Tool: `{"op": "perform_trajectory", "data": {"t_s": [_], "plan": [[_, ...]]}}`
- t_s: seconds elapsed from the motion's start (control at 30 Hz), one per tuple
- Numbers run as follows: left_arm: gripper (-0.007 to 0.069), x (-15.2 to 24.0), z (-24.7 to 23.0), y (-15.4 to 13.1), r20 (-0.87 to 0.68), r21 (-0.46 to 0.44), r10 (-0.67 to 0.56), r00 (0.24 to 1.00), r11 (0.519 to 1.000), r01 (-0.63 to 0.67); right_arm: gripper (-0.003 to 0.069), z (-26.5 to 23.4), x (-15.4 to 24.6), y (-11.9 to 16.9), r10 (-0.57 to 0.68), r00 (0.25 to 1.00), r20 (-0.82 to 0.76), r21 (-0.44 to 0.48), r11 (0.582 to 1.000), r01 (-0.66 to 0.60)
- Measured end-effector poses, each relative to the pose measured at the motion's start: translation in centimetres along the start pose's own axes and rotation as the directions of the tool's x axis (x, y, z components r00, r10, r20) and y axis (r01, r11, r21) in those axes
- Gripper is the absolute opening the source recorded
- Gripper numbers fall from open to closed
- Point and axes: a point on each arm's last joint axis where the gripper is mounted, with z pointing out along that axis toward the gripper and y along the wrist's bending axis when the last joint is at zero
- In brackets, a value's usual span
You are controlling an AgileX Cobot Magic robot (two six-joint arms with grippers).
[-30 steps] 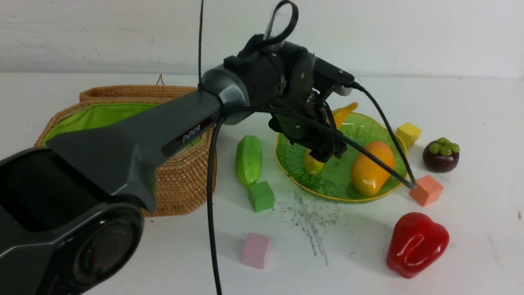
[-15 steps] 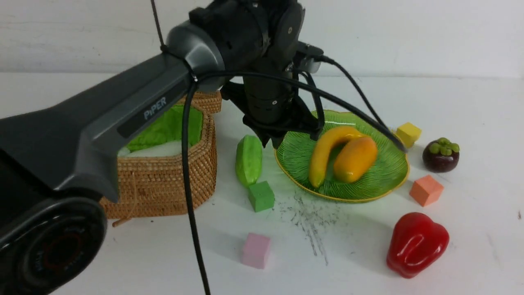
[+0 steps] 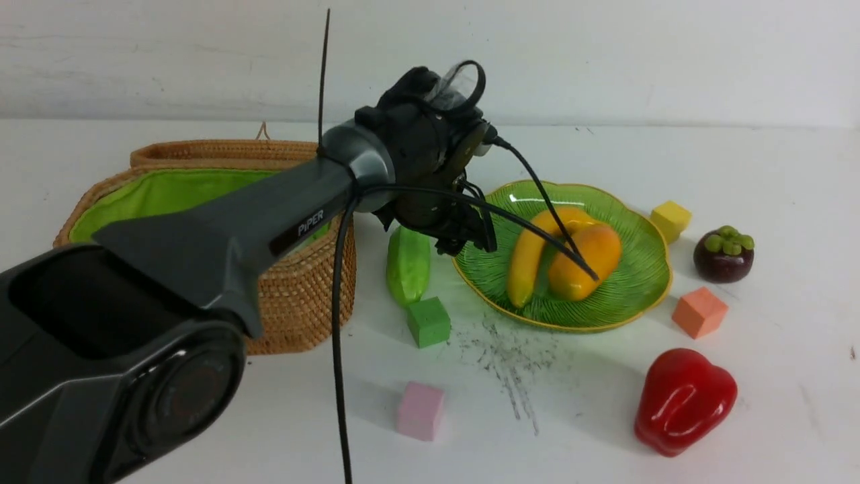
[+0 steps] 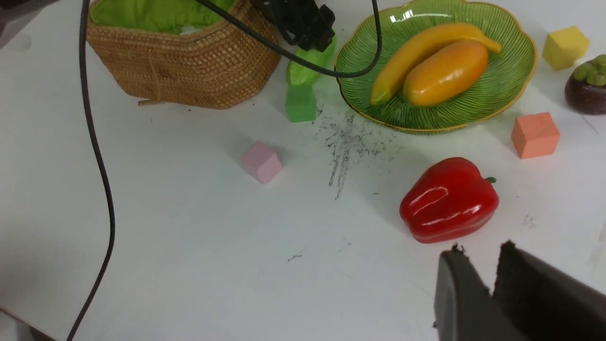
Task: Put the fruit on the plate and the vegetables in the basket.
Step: Take a chayote with your left arm and place it on the basket on the left.
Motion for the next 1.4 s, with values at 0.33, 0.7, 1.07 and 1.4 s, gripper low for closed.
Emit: {"op": "perform_trajectory", "data": {"t_s": [0.33, 0.7, 1.07, 1.4], "plan": [[0.0578, 0.9, 3.1, 0.4, -0.038, -0.013, -0.006, 0.999, 1.000, 0.005, 0.0128, 0.0, 0.0, 0.0, 0.001, 1.000, -0.002, -0.003, 1.000, -0.001], [0.0578, 1.1, 3.7, 0.2, -0.040, -0.019, 0.006, 0.999, 1.000, -0.007, 0.0128, 0.0, 0.0, 0.1, 0.002, 1.000, -0.004, -0.006, 1.000, -0.002], [0.0459, 1.9, 5.1, -0.8, -0.099, 0.051, -0.051, 0.994, 0.997, 0.057, 0.0129, 0.0, 0.1, 0.1, 0.003, 1.000, -0.006, -0.008, 1.000, -0.003], [0.0433, 1.9, 5.1, -0.7, -0.098, 0.040, -0.043, 0.994, 0.998, 0.048, 0.0128, 0.0, 0.1, 0.1, 0.003, 1.000, -0.006, -0.008, 1.000, -0.003]]}}
